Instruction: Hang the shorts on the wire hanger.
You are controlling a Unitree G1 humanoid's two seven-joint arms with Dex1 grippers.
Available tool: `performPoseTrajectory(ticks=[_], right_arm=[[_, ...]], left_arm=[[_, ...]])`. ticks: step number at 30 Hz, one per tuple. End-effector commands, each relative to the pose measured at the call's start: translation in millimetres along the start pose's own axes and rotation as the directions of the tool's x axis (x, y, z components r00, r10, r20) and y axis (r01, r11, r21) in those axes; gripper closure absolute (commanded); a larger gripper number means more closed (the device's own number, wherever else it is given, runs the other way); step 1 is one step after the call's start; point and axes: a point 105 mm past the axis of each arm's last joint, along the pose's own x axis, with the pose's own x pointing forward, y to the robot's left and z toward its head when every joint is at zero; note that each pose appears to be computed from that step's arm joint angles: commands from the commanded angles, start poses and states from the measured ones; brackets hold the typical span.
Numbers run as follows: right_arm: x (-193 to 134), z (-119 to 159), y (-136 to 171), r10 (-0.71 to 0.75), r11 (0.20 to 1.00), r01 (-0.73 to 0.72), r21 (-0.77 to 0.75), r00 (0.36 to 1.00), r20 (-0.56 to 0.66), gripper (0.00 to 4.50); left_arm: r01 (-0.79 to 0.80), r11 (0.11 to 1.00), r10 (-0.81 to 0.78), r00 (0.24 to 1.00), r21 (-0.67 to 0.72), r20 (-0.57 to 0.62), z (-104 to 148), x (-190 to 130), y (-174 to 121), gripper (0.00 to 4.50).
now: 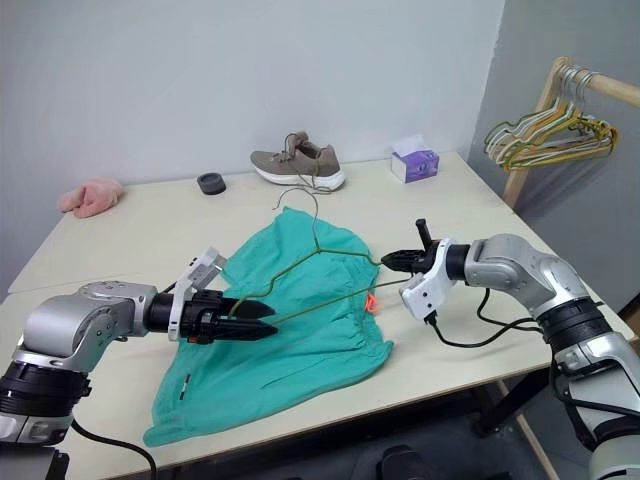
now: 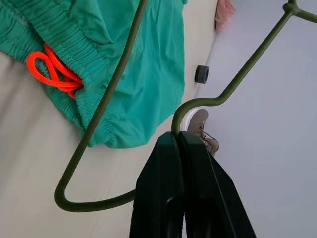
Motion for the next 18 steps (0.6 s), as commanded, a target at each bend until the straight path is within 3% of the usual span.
performPoseTrajectory(ticks=[1, 6, 14, 18], right_arm=[[-2.6, 3.3, -20.9, -0.064, 0.998, 0.064, -0.024, 0.998, 0.017, 4.5], [-2.2, 5.7, -23.3, -0.08, 0.997, 0.08, -0.01, 0.996, 0.026, 4.5], [-1.6, 18.7, -20.3, -0.077, 0.992, 0.07, 0.107, 0.994, 0.072, 4.5], [-6.7, 23.4, -24.2, -0.09, 0.982, 0.074, 0.176, 0.992, 0.089, 3.48]], left_arm=[[-0.006, 0.998, 0.008, 0.999, 0.062, -0.035, 0.3, -2.3, -2.3, 2.78], [-0.006, 0.997, 0.01, 0.999, 0.082, -0.052, -3.9, 0.2, -3.1, 4.38], [-0.017, 0.995, 0.021, 0.999, 0.094, -0.044, -3.4, 0.8, -2.7, 4.47], [-0.039, 0.993, 0.044, 0.998, 0.112, -0.043, -3.0, 0.5, -0.6, 4.5]])
